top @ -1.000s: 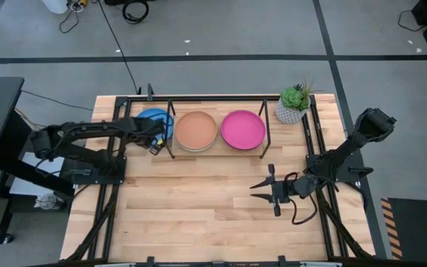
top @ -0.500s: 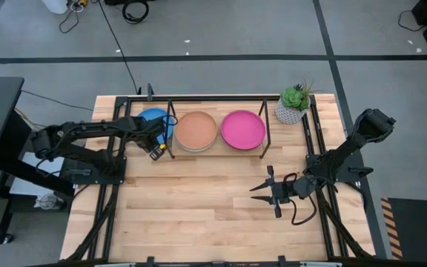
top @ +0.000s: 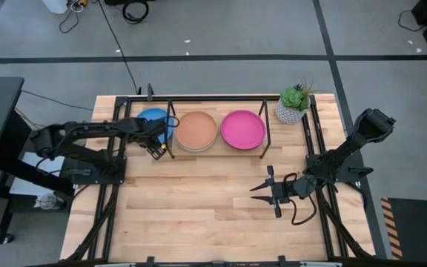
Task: Place and stack plates onto a shelf
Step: Stack the blue plate on top of the pink plate on the shelf
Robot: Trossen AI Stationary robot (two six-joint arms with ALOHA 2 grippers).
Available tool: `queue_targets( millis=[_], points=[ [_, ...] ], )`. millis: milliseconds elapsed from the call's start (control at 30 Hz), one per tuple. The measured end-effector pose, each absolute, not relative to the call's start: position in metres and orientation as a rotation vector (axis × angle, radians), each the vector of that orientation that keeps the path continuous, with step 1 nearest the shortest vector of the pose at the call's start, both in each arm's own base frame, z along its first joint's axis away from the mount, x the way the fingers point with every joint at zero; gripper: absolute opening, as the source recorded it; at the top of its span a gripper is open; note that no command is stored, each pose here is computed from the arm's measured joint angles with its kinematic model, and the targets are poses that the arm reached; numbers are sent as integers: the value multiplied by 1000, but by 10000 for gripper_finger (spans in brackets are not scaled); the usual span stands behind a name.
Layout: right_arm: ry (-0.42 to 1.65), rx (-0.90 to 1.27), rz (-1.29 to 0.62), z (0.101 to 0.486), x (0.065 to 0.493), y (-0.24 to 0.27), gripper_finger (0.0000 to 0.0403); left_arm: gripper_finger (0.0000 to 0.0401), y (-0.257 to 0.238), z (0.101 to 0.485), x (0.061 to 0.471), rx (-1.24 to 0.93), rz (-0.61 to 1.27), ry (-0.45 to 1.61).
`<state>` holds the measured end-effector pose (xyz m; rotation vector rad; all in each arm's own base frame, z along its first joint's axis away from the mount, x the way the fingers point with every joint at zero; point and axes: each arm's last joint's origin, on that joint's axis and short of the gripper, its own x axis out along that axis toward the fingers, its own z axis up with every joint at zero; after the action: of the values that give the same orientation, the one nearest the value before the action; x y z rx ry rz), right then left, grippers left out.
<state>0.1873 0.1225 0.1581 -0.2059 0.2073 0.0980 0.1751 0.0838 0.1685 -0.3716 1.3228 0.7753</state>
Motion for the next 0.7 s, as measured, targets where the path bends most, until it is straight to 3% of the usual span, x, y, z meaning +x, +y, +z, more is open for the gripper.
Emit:
queue_targets(
  millis=[533, 700],
  points=[
    [208, -219, 109, 158, 187, 123, 117, 122, 90, 150, 190, -301, 735, 1362],
    [208, -217, 110, 158, 187, 123, 117, 67, 89, 150, 190, -308, 730, 1370]
  ],
)
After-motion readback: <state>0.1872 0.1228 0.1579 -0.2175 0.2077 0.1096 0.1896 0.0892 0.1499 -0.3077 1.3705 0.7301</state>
